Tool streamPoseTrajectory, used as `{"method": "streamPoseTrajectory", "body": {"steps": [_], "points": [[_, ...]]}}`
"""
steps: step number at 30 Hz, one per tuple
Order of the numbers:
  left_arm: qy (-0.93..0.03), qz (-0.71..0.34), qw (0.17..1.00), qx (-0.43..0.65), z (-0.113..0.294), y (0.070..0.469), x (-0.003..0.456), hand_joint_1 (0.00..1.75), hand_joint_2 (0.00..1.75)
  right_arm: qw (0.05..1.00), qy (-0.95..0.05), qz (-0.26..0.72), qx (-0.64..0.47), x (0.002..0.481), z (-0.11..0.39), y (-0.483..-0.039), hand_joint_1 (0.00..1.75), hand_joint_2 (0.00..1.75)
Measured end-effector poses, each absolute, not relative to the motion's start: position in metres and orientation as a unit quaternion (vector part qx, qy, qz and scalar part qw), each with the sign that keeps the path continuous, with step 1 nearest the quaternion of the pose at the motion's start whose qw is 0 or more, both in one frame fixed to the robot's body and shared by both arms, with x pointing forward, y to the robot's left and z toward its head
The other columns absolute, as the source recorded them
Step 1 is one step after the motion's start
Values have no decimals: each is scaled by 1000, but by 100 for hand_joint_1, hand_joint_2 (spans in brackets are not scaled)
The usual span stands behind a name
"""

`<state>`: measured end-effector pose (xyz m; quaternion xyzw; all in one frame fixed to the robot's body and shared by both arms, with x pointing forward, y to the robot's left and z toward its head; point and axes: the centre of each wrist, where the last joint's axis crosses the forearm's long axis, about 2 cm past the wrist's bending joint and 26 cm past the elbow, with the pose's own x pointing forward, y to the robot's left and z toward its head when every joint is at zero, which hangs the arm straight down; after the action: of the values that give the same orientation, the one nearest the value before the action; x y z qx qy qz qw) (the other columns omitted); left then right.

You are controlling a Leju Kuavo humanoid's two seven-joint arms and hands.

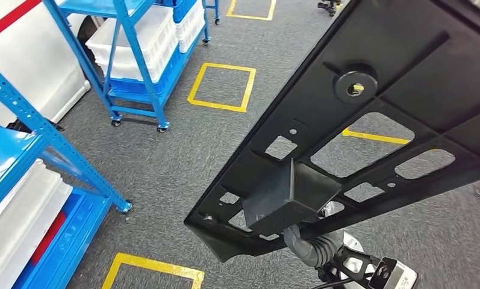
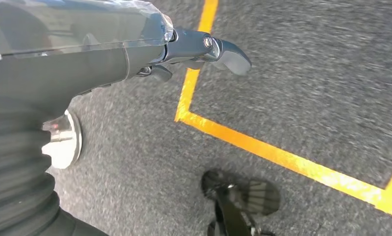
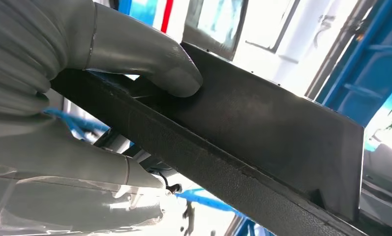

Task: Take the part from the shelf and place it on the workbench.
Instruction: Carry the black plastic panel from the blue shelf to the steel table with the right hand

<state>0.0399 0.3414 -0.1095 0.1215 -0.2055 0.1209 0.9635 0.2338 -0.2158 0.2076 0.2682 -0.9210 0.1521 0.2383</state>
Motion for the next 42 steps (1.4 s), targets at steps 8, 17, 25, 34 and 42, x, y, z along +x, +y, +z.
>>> {"method": "streamPoseTrajectory", "body": {"steps": [8,17,25,34,42], "points": [[-198,136,964,115,-109,340,44,0,175,240,-921,158,263,233,206,-216,175,175],[-194,171,960,108,-110,333,42,0,175,239,-921,169,258,234,207,-215,175,175],[-193,176,960,105,-111,327,39,0,175,233,-921,167,264,235,210,-210,175,175],[-190,161,963,104,-111,330,35,0,175,236,-924,160,254,224,208,-208,175,175],[-193,150,963,110,-111,334,29,0,175,237,-925,167,247,216,207,-217,175,175]]}}
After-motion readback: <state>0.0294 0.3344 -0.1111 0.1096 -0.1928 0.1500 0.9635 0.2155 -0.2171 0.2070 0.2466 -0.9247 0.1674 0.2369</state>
